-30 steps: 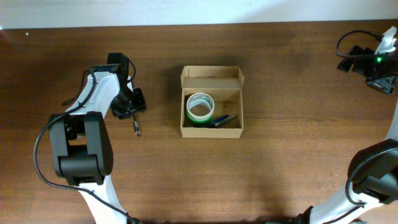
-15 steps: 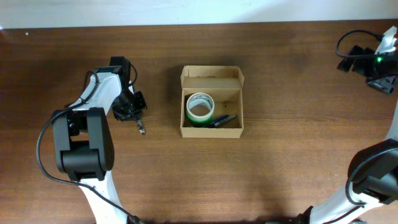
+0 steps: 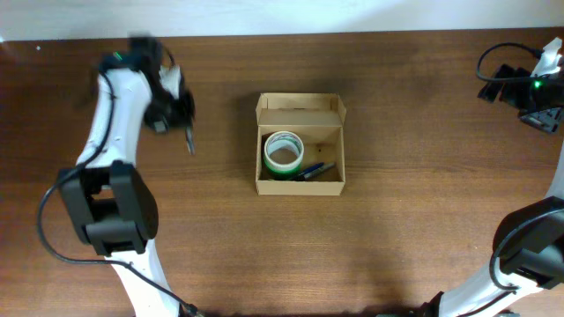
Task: Pack container
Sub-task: 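Carry the grey pen right and lower it into the box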
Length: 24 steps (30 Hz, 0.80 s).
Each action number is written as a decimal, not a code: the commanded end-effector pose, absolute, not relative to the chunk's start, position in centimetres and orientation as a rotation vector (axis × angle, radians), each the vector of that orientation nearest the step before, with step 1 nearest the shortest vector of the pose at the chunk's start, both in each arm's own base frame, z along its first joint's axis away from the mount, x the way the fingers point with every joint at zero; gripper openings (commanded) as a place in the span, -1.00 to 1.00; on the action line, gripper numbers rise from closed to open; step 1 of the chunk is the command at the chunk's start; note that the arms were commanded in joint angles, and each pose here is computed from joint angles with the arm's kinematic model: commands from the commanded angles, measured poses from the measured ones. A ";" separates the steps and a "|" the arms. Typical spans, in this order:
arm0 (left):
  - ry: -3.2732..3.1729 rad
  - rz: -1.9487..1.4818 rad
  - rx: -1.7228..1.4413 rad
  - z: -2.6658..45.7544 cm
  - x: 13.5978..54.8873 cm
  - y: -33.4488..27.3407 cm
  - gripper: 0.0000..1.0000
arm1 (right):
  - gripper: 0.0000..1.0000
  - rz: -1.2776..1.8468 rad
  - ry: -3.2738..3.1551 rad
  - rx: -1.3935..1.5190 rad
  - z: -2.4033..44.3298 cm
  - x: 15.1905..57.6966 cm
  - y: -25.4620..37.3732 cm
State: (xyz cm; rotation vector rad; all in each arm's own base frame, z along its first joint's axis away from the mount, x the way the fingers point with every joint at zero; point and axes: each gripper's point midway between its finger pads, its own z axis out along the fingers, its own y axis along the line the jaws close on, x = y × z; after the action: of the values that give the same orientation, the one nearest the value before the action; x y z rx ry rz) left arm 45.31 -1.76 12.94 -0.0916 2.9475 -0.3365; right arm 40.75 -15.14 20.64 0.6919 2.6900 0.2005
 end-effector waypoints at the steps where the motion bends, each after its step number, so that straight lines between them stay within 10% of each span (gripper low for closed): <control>1: 2.590 -0.361 0.550 23.8 47.5 -5.4 -0.96 | 0.98 0.210 2.696 0.690 20.4 40.8 -15.0; 9: 2.056 -0.152 1.429 32.9 42.2 -16.9 -0.96 | 0.98 0.210 2.696 0.690 20.4 40.8 -15.0; 24: 2.194 -0.277 2.064 17.6 35.1 -24.7 -0.96 | 0.98 0.209 2.696 0.690 20.4 40.8 -15.0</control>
State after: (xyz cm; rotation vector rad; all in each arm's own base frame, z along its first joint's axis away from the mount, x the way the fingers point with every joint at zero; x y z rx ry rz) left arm 35.41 -24.91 21.27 1.9724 2.1468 -0.2815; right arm 40.74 -15.15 20.64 0.6920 2.6901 0.1999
